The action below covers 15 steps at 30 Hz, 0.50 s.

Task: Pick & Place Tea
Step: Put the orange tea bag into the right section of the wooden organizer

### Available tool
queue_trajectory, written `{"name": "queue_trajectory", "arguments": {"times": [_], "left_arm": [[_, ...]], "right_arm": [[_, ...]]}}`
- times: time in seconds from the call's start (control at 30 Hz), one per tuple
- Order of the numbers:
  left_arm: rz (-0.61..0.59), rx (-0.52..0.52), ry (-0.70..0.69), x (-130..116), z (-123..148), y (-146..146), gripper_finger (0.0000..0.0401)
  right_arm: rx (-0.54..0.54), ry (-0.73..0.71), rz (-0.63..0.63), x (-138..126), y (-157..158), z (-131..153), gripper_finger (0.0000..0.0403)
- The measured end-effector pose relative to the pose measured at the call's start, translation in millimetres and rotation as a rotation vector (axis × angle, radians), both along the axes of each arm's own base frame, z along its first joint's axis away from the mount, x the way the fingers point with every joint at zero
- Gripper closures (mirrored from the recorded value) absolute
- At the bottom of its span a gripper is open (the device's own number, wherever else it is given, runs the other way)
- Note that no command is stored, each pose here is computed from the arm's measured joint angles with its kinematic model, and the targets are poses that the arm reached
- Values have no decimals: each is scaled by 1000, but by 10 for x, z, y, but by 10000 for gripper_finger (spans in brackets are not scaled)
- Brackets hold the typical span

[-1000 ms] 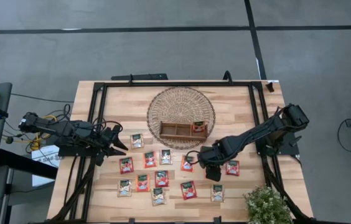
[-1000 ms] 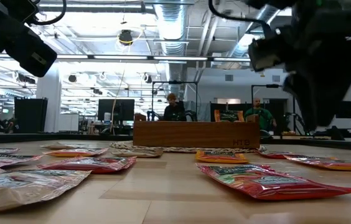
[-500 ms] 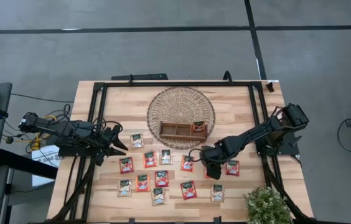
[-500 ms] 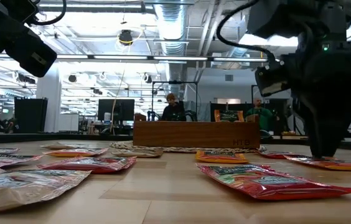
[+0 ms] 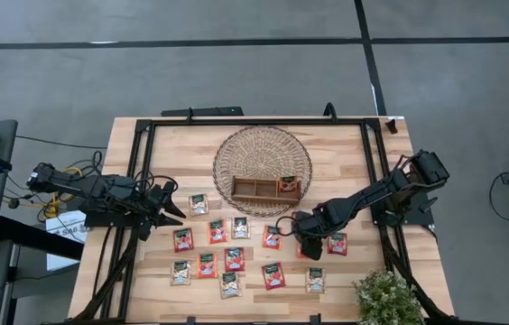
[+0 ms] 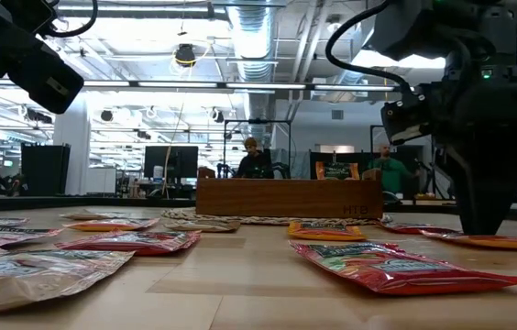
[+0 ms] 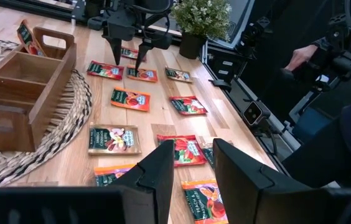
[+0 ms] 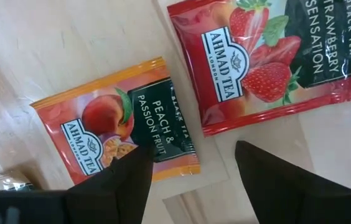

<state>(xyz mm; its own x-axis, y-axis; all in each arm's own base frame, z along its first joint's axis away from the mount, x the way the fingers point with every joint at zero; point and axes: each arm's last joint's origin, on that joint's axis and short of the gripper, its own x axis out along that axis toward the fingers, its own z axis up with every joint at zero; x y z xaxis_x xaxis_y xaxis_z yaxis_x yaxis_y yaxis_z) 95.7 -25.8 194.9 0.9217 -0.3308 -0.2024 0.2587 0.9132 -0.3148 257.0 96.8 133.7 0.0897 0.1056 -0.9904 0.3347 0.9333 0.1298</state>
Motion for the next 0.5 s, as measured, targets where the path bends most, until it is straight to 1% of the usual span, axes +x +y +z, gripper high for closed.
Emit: {"name": "queue_trajectory", "arguments": {"times": [0.1, 0.37, 0.5], "left_arm": [[0, 0, 0, 0, 0, 0, 298], [0, 0, 0, 0, 0, 0, 298], [-1, -1, 0, 0, 0, -1, 298]], "right_arm": [[-2, 12, 3, -16, 8, -4, 199], [7, 52, -11, -47, 0, -11, 272], [11, 61, -17, -55, 0, -12, 299]]}}
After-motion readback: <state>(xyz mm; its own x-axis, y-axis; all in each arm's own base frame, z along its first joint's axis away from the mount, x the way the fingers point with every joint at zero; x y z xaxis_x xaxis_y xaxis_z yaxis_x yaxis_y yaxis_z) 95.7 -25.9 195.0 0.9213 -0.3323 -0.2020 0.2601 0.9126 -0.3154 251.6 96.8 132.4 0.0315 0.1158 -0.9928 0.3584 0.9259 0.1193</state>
